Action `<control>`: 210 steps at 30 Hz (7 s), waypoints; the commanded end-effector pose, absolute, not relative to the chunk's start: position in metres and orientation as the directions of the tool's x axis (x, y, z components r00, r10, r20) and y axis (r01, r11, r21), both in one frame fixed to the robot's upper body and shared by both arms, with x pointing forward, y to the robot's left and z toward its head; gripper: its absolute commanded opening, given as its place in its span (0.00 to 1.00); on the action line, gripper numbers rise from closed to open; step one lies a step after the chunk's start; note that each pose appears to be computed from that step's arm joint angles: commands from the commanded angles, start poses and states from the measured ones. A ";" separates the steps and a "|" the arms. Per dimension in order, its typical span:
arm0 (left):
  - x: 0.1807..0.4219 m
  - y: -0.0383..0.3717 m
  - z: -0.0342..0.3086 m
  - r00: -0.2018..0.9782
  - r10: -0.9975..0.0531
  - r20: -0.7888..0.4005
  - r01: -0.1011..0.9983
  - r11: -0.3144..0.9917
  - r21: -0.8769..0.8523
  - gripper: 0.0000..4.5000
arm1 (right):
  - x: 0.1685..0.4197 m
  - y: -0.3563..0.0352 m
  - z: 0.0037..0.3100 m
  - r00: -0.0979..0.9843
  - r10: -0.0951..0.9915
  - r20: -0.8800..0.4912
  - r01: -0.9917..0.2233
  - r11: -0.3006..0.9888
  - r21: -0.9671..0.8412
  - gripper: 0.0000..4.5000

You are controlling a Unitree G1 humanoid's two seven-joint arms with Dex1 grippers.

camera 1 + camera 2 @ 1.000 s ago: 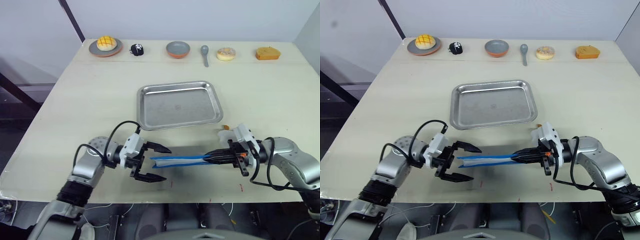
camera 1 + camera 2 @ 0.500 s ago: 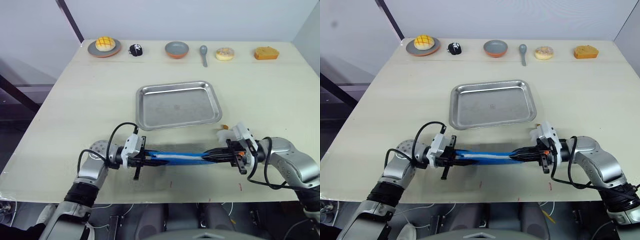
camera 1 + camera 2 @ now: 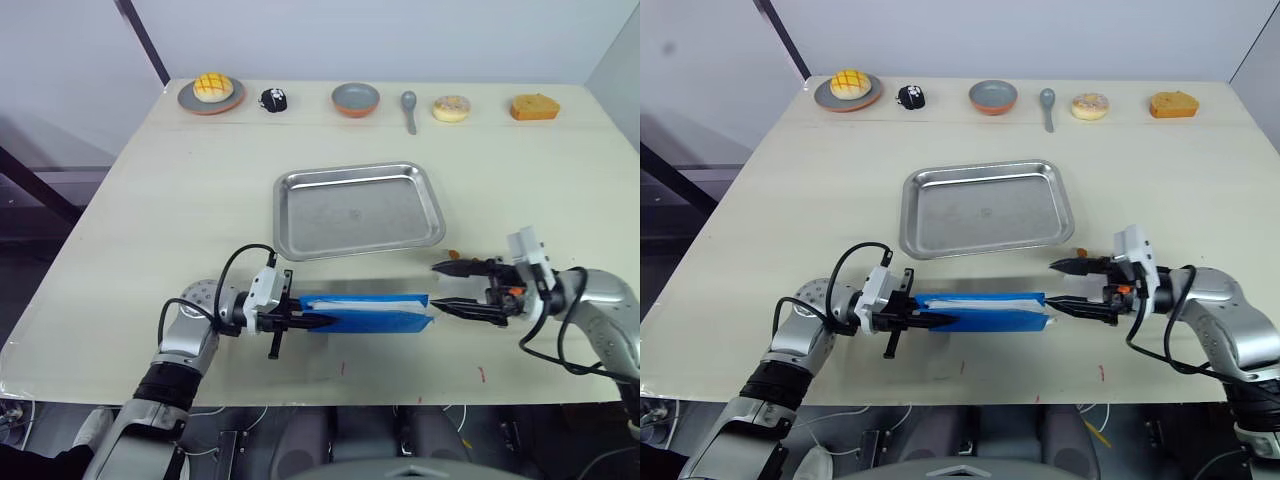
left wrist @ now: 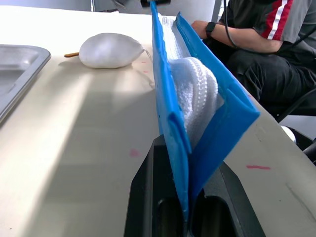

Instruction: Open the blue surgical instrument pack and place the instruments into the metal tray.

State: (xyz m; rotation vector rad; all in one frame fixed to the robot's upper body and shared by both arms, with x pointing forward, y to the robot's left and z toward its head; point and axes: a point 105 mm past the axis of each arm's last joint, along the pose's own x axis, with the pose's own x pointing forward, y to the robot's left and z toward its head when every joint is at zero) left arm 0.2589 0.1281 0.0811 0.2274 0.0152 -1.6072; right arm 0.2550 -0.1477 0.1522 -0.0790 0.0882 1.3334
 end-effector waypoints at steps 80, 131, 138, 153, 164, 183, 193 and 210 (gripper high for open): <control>0.293 0.113 0.075 -0.037 -0.973 -0.226 0.979 -0.081 0.185 0.00 | 0.228 -0.022 0.182 -0.065 0.992 -0.112 -0.827 -0.117 -0.550 0.00; 0.292 0.105 0.084 -0.090 -0.969 -0.230 0.973 -0.135 0.188 0.00 | 0.268 -0.113 0.115 0.266 0.949 -0.171 -0.961 0.247 -0.125 0.90; 0.294 0.107 0.085 -0.077 -0.971 -0.225 0.976 -0.119 0.181 0.00 | 0.272 -0.109 0.109 0.250 0.954 -0.166 -0.966 0.234 -0.108 0.33; 0.293 0.112 0.104 -0.080 -0.977 -0.198 0.984 -0.110 0.143 0.09 | 0.272 -0.107 0.104 0.224 0.960 -0.168 -0.973 0.210 -0.100 0.00; 0.285 0.139 0.136 -0.039 -0.979 -0.198 0.981 -0.075 0.180 0.88 | 0.272 -0.110 0.104 0.206 0.962 -0.177 -0.976 0.190 -0.101 0.00; 0.226 0.115 0.127 -0.226 -0.937 -0.265 0.968 -0.246 0.043 0.99 | 0.274 -0.109 0.100 0.187 0.962 -0.200 -0.980 0.170 -0.102 0.00; 0.232 0.097 0.082 -0.170 -0.935 -0.311 0.984 -0.176 -0.009 0.94 | 0.274 -0.110 0.100 0.197 0.959 -0.204 -0.978 0.178 -0.105 0.00; 0.240 0.131 0.105 -0.150 -0.935 -0.323 0.986 -0.166 0.021 0.02 | 0.277 -0.109 0.097 0.191 0.959 -0.210 -0.979 0.171 -0.112 0.00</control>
